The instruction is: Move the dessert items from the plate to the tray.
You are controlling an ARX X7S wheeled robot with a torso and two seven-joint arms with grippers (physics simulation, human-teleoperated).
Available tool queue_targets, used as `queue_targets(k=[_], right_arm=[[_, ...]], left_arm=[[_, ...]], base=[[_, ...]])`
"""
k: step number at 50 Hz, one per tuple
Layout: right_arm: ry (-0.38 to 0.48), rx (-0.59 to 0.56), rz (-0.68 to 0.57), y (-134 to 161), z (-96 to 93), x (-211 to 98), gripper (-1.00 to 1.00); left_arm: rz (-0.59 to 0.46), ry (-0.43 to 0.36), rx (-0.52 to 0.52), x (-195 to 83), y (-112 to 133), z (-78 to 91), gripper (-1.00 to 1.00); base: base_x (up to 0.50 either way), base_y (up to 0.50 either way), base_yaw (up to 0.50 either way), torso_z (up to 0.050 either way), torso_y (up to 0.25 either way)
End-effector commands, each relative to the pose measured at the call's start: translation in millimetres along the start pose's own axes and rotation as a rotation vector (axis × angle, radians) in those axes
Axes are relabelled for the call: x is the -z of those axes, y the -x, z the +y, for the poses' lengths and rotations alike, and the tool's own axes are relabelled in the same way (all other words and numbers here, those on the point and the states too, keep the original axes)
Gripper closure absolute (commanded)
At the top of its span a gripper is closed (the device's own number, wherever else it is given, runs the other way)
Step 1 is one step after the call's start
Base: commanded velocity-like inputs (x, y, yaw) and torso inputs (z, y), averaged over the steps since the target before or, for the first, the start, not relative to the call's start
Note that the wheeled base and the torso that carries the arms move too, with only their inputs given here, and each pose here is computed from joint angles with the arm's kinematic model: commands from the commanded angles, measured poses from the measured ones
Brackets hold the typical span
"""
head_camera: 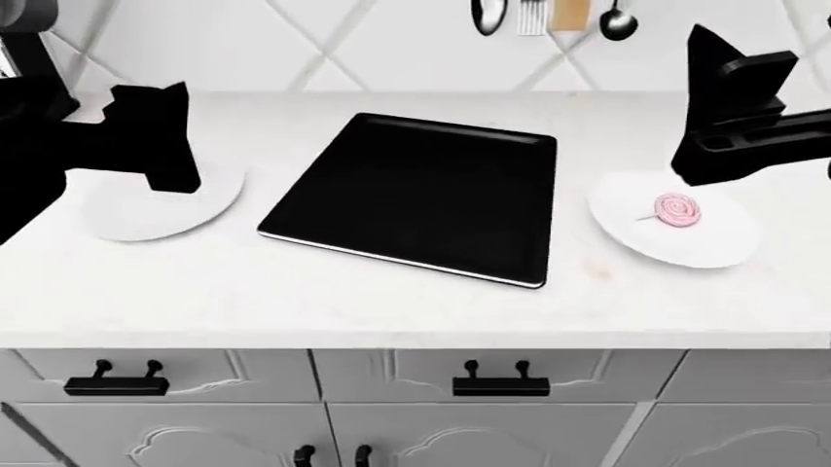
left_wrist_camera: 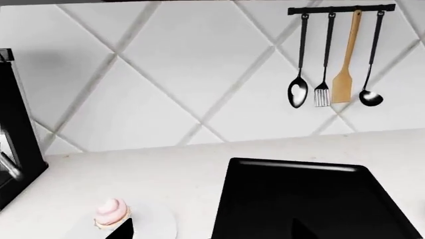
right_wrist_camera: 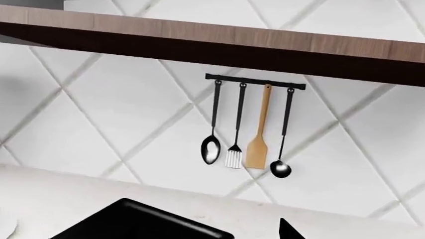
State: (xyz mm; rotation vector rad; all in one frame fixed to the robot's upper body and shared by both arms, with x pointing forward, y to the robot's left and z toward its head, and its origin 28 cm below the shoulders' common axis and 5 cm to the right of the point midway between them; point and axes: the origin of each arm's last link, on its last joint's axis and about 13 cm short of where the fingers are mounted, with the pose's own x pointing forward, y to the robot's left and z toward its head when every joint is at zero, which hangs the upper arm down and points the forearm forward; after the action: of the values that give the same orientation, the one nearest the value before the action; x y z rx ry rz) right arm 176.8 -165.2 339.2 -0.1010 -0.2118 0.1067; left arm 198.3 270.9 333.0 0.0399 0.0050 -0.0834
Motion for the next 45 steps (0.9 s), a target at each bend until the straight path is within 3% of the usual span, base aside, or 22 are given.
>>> queue_targets(k=[1,45], right_arm=[[-0.004,-0.007,0.007,-0.4,0.1,1.8,-1.00],[-0.014,0.006,0.021,0.2,-2.3,1.4,-1.00]], left_arm=[[0.004,-0.003,-0.003,1.8,-1.2,0.2,-1.00],[-0.004,-0.011,-0.001,-4.6,-0.4,-1.2,-1.00]], base=[[0.50,0.06,0.00,0.000,0.000],[0.46,0.04,0.00,0.000,0.002]])
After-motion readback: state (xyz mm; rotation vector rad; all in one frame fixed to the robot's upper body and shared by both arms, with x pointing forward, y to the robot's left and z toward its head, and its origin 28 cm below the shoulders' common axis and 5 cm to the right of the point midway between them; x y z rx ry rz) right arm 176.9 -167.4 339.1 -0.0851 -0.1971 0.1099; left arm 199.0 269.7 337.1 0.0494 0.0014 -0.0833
